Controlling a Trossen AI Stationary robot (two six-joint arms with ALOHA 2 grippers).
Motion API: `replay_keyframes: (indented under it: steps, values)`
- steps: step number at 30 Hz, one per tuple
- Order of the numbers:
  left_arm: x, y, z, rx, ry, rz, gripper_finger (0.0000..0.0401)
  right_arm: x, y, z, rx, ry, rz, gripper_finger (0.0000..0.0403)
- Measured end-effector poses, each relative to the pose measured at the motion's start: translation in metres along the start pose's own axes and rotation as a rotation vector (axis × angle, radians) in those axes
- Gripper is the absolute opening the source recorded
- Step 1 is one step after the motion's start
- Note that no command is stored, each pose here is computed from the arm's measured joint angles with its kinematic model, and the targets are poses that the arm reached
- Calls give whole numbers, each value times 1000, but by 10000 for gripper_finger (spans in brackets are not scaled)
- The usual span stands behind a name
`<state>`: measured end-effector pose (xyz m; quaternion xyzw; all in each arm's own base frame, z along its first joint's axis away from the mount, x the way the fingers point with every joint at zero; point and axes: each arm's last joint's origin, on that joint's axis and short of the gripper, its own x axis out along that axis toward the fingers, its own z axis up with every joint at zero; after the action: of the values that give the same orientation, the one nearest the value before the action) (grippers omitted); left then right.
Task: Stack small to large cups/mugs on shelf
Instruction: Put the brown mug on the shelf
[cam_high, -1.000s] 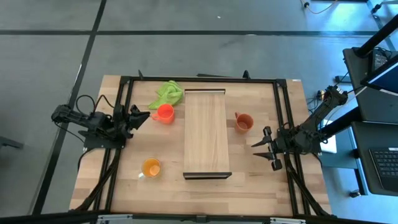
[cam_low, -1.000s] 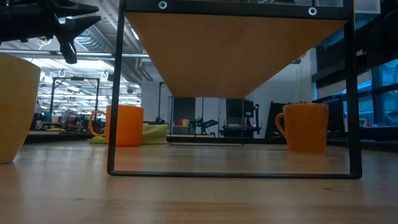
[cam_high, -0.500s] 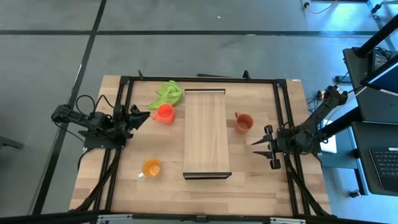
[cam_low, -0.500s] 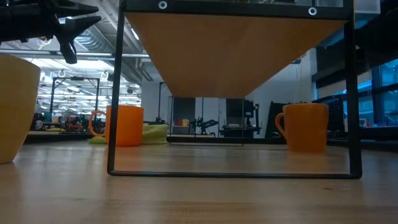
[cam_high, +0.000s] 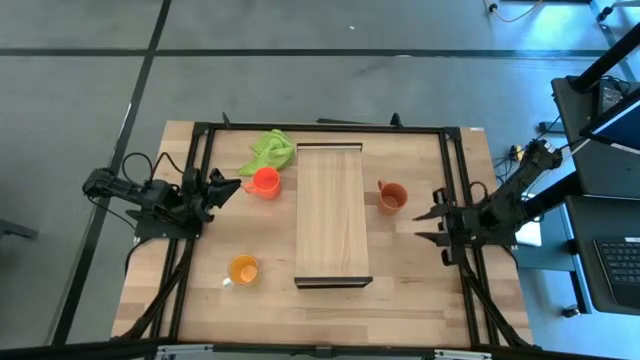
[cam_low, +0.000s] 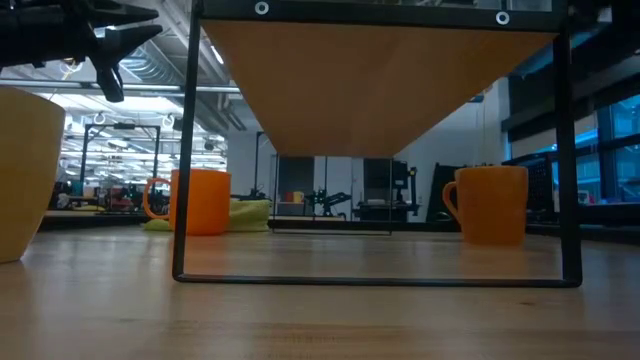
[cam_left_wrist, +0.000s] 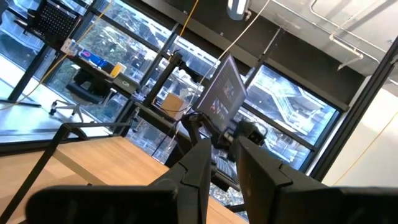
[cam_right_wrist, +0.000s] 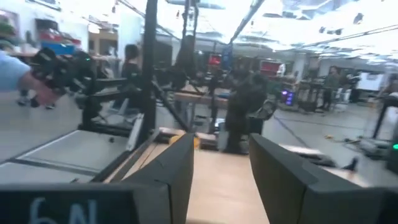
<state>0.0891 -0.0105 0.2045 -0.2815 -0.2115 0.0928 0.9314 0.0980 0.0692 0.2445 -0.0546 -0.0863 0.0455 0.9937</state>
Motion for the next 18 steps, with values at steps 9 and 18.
replay_keyframes:
  steps: [9, 18]
  values:
    - [5, -18, 33, 155, 18, -18, 60, 37, -14, 78, -317, 172, -198, 156]
    - [10, -48, 85, 425, 487, 55, 24, 89, -33, 113, -247, 330, -515, 156]
